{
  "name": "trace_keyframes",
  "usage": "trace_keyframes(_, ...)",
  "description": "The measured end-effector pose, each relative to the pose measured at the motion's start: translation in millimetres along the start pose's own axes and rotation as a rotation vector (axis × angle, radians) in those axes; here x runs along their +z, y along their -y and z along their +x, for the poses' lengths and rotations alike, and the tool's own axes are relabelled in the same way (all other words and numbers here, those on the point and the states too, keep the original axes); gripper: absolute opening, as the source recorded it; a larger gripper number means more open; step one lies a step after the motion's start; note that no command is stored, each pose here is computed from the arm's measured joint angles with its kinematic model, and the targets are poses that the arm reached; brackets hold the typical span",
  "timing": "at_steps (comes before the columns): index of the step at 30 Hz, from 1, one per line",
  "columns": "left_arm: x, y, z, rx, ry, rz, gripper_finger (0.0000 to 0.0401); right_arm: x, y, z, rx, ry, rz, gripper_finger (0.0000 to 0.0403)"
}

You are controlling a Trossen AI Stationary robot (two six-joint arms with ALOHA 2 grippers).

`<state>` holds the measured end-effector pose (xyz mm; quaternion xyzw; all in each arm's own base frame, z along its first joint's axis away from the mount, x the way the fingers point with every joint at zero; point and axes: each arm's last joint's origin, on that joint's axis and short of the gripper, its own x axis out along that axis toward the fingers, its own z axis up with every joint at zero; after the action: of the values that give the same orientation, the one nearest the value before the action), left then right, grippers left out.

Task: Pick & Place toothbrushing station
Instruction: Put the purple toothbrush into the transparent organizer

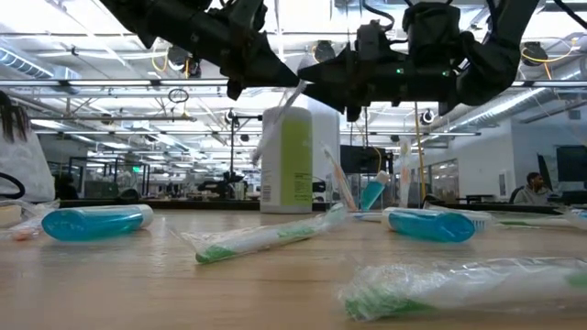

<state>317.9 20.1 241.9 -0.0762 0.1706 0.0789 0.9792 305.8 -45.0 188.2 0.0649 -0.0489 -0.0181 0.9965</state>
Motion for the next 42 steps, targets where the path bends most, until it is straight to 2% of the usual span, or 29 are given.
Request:
trace_keyframes(6,-0.4,-0.3,0.1,0.004,-0.003,0.000,0.0007,0.2,-1.0,1.3,0.023,0.001,0.003,0.0146)
trace_keyframes(9,-0.1,-0.6,0.1,0.005,-0.001,-0.001,0.0004,0.4,-1.1,1.3,0.025,0.003,0.004,0.0112)
trace_keyframes(17,-0.2,-0.5,0.1,0.005,-0.001,0.005,0.0024,0.2,-1.0,1.3,0.025,0.001,0.002,0.0013)
trace_keyframes(23,-0.9,-0.3,0.1,0.004,-0.009,0.106,0.0016,-1.0,-2.4,1.1,0.078,-0.019,0.003,0.0024)
trace_keyframes(27,-2.8,-0.9,0.1,0.007,-0.029,0.180,0.0025,-3.2,-0.6,1.0,0.066,-0.041,0.006,0.0010)
trace_keyframes(33,-9.6,-4.2,-0.3,0.020,-0.104,0.177,0.0092,-8.7,9.3,-0.6,0.025,-0.110,0.016,0.0016)
trace_keyframes(37,-14.8,-7.7,-1.1,0.069,-0.160,0.164,0.0140,2.4,18.5,-6.7,-0.020,-0.135,0.005,0.0010)
trace_keyframes(39,-16.6,-10.1,-3.6,0.137,-0.188,0.174,0.0157,13.4,23.7,-12.7,-0.074,-0.148,-0.029,0.0008)
trace_keyframes(42,-17.1,-13.1,-5.1,0.237,-0.196,0.187,0.0174,37.2,29.7,-23.8,-0.221,-0.110,-0.147,0.0008)
